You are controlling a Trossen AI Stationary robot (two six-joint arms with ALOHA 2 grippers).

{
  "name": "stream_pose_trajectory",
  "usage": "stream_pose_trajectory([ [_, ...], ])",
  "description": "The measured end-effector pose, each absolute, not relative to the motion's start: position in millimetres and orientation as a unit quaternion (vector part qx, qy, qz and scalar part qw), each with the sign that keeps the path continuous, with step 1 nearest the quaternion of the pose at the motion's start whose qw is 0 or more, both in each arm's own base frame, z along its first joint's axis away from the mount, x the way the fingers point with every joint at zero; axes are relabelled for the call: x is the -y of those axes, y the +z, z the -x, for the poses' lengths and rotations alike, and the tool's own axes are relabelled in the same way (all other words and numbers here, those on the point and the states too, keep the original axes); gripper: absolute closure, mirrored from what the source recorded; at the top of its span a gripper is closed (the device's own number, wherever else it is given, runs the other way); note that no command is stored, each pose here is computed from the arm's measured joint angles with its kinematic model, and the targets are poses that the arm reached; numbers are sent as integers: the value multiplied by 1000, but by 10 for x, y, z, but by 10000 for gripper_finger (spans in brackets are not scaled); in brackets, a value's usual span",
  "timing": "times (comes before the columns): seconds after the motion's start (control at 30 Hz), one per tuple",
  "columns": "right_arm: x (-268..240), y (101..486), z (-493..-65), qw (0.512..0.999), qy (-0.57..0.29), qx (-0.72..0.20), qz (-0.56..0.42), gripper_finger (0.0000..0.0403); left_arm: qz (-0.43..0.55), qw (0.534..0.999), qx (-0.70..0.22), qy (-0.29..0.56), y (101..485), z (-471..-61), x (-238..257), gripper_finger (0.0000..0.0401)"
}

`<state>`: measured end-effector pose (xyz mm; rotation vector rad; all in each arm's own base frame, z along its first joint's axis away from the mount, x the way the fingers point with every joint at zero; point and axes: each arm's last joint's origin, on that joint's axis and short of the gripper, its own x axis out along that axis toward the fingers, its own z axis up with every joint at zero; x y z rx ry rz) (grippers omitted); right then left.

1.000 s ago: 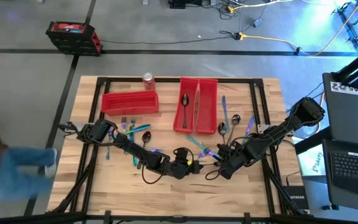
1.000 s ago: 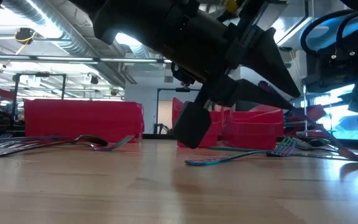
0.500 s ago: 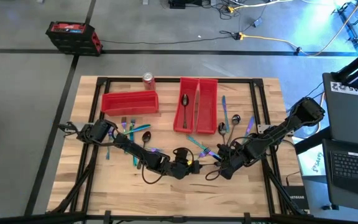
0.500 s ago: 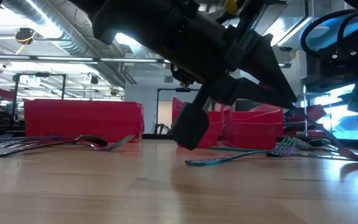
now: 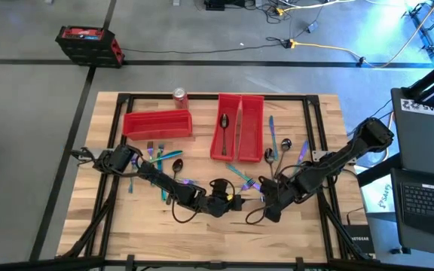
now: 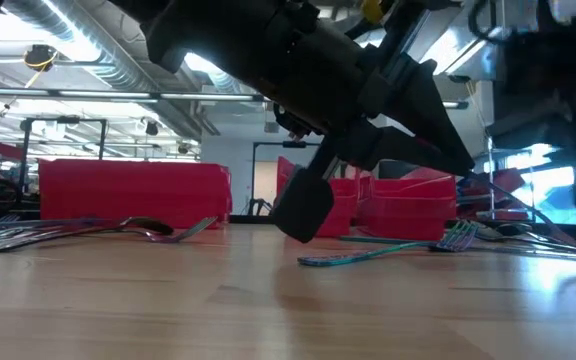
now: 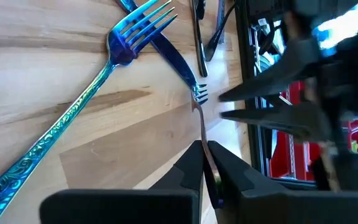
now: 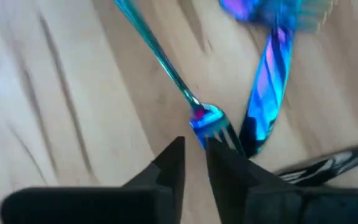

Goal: Sort silverware
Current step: Put the blue fork into the left red bin

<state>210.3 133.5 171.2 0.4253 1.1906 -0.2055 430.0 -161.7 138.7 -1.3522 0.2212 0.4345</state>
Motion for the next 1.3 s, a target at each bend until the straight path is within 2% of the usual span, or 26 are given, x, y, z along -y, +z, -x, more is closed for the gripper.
stream_pose_trajectory([
  [0.27,-1288,2209,-2163,822,-198,-526,-92,258,614,756,-92,207,1387,-4296,1616,401],
  [0.43,-1260,2497,-2187,835,-245,-489,-55,233,603,766,-83,206,1404,-4303,1612,401],
  [0.7,-1235,2834,-2018,845,-311,-434,-39,229,583,788,-27,198,1503,-4336,1606,401],
  [0.97,-1256,3094,-1585,875,-310,-362,-83,229,546,819,1,177,1640,-4364,1579,401],
  [1.3,-1280,3100,-1559,877,-313,-350,-105,230,435,887,14,156,2200,-4287,1334,401],
])
